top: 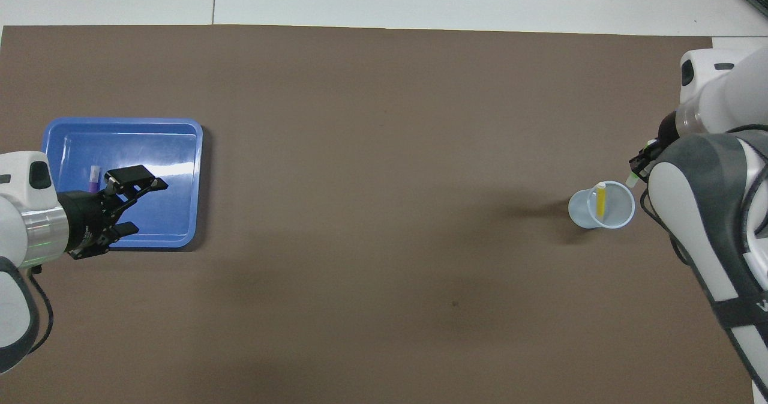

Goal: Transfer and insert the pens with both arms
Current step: 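Carry the green pen to the cup with the right gripper while the left gripper returns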

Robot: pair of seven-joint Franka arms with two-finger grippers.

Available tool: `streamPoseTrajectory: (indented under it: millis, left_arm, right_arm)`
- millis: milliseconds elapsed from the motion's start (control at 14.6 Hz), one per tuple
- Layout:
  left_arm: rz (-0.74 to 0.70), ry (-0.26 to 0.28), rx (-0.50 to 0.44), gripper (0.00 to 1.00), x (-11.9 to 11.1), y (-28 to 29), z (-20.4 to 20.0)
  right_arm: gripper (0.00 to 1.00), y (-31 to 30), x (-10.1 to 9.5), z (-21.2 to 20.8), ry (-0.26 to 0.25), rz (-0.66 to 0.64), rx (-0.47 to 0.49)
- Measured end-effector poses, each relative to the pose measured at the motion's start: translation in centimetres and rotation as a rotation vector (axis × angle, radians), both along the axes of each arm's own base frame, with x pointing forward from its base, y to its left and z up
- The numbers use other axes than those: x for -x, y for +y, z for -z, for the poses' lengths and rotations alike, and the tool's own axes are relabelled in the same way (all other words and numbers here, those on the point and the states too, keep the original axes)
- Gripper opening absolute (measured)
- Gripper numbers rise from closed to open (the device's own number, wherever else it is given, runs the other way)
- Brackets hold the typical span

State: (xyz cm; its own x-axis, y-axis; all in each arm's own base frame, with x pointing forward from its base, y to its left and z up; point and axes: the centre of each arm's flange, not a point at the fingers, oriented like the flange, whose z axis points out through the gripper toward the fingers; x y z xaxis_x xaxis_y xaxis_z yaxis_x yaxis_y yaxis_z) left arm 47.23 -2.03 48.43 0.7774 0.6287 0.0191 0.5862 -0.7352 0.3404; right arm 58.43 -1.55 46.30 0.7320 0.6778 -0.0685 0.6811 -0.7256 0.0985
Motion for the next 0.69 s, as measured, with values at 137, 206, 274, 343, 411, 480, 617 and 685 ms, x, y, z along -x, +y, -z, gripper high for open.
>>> streamPoseTrajectory:
  millis: [137, 206, 274, 343, 411, 480, 617, 685]
  left_arm:
    - [0.087, -0.012, -0.029, 1.0, 0.1, 1.4, 0.2]
    - [0.138, -0.014, -0.057, 1.0, 0.2, 1.9, 0.3]
    - [0.189, -0.015, -0.088, 1.0, 0.2, 2.3, 0.5]
    - [0.235, -0.017, -0.112, 1.0, 0.3, 2.4, 0.6]
    - [0.274, -0.019, -0.131, 1.0, 0.2, 2.6, 0.7]
    - [0.308, -0.02, -0.148, 1.0, 0.2, 3.1, 0.9]
    - [0.374, -0.017, -0.177, 1.0, 0.0, 4.3, 1.5]
    - [0.404, -0.015, -0.186, 1.0, -0.3, 4.8, 1.8]
  right_arm:
    - [0.22, 0.5, 0.9, 1.5, -0.012, -0.001, -0.004]
    - [0.22, 0.8, 1.1, 1.6, -0.017, 0.011, -0.006]
    - [0.22, 1.0, 1.3, 1.5, -0.022, 0.024, -0.007]
    - [0.22, 1.2, 1.4, 1.4, -0.027, 0.033, -0.008]
    - [0.22, 1.2, 1.6, 1.6, -0.025, 0.037, -0.008]
    - [0.22, 1.2, 1.8, 1.9, -0.018, 0.039, -0.008]
    - [0.22, 1.2, 2.2, 2.6, -0.014, 0.041, -0.009]
    - [0.3, 1.2, 2.2, 2.7, -0.021, 0.041, -0.01]
